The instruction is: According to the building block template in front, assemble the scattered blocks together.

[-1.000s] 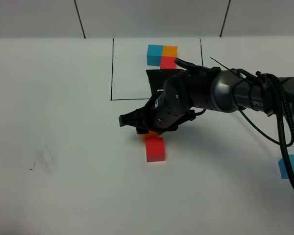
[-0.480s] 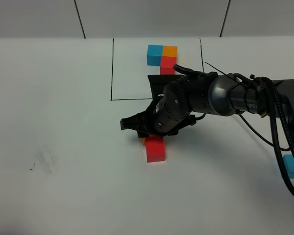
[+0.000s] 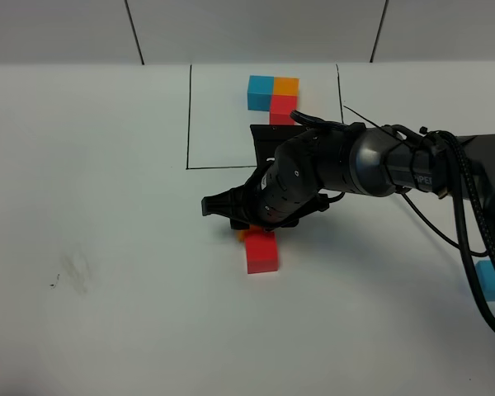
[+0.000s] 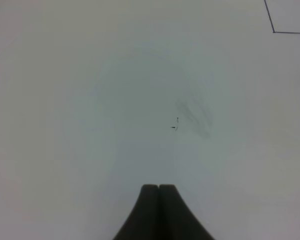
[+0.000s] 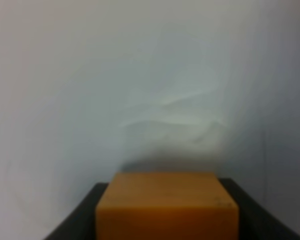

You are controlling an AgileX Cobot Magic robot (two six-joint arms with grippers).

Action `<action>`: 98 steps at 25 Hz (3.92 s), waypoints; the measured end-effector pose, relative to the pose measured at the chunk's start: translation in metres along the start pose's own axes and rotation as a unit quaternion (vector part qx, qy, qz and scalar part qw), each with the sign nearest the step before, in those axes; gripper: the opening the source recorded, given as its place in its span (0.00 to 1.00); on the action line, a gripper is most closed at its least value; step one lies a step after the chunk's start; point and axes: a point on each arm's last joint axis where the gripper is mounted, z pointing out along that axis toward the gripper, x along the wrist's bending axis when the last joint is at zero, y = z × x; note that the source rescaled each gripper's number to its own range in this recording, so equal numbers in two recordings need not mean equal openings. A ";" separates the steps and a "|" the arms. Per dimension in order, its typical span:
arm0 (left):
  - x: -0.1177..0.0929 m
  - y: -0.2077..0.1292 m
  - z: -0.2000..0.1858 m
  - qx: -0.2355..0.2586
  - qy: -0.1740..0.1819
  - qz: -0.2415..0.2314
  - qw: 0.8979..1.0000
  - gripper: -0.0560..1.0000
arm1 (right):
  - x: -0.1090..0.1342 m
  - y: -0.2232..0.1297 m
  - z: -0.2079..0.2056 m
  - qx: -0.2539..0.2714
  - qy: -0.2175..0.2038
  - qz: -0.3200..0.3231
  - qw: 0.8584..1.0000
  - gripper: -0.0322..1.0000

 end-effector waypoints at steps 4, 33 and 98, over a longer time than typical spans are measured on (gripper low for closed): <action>0.000 0.000 0.000 0.000 0.000 0.000 1.000 0.05 | 0.000 0.000 0.000 0.001 -0.001 0.002 1.000 0.45; 0.000 0.000 0.000 0.000 0.000 0.000 1.000 0.05 | -0.004 -0.002 0.000 0.014 -0.026 -0.023 0.999 0.45; 0.000 0.000 0.000 0.000 0.000 0.000 1.000 0.05 | 0.014 -0.017 0.001 0.020 -0.035 -0.108 0.993 0.88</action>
